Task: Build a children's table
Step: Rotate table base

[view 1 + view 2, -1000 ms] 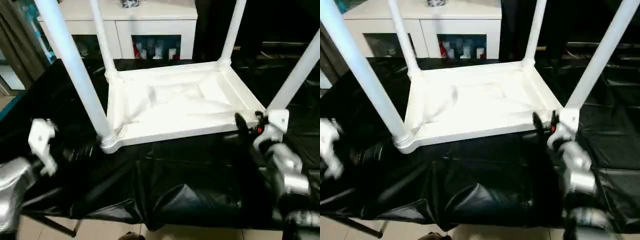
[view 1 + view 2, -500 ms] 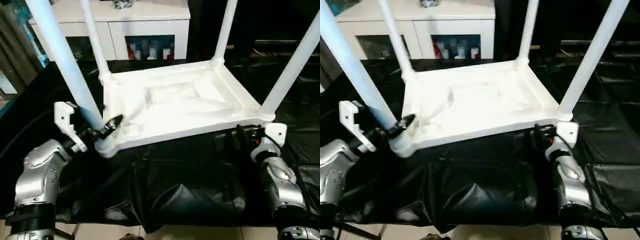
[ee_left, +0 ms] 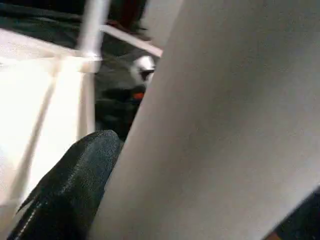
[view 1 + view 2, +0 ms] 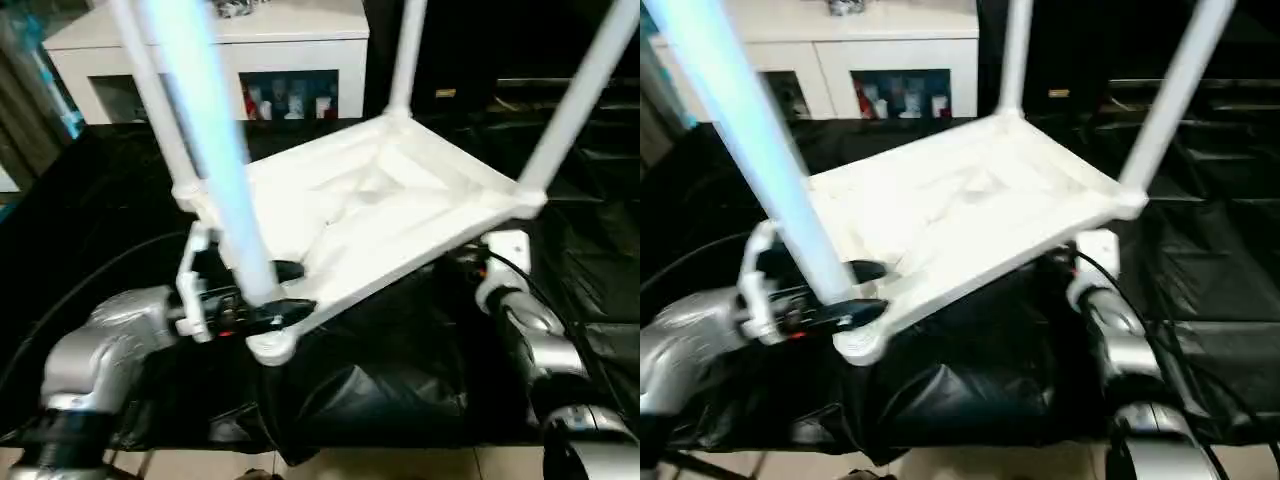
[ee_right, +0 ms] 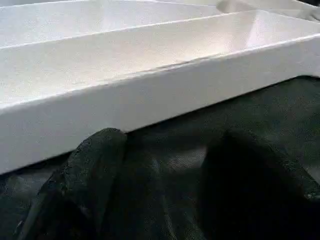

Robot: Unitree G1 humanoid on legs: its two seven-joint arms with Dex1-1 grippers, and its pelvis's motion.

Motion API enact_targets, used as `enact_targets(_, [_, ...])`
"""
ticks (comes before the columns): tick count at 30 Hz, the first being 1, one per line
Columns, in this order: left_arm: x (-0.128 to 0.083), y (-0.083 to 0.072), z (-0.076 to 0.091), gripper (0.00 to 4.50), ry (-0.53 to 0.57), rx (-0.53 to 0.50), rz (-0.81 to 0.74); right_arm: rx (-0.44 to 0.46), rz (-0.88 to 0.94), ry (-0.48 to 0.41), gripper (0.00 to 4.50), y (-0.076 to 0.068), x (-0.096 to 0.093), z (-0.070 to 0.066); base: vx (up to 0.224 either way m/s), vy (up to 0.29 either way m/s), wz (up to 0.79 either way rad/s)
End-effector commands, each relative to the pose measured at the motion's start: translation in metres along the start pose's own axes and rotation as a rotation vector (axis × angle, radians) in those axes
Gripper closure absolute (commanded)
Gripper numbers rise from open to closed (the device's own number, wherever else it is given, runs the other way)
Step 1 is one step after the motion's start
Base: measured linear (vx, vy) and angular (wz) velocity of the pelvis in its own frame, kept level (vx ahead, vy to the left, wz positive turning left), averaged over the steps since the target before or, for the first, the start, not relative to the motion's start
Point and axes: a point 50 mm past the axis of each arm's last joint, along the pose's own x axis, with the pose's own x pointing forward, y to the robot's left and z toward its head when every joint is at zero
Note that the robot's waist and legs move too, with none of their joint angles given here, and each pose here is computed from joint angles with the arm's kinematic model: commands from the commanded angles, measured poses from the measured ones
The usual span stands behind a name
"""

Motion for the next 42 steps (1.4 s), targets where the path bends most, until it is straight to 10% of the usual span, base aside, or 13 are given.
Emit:
enact_targets(1, [0.02, -0.006, 0.009, 0.05, -0.021, 0.02, -0.105, -0.028, 0.101, -0.015, 0.82, 0.02, 0.01, 0.012, 0.0, 0.0, 0.0])
enact_targets(25, [0.121, -0.012, 0.004, 0.05, -0.041, 0.103, -0.28, -0.112, 0.494, -0.012, 0.82, 0.093, 0.023, 0.025, 0.0, 0.0, 0.0])
enact_targets(34, [0.125, 0.002, 0.004, 0.05, -0.05, 0.183, -0.153, -0.109, 0.452, -0.017, 0.82, 0.081, 0.023, 0.025, 0.0, 0.0, 0.0])
enact_targets(42, [0.105, 0.025, -0.001, 0.05, 0.068, 0.299, 0.015, -0.114, 0.332, -0.071, 0.82, 0.035, 0.019, 0.036, 0.0, 0.0, 0.0])
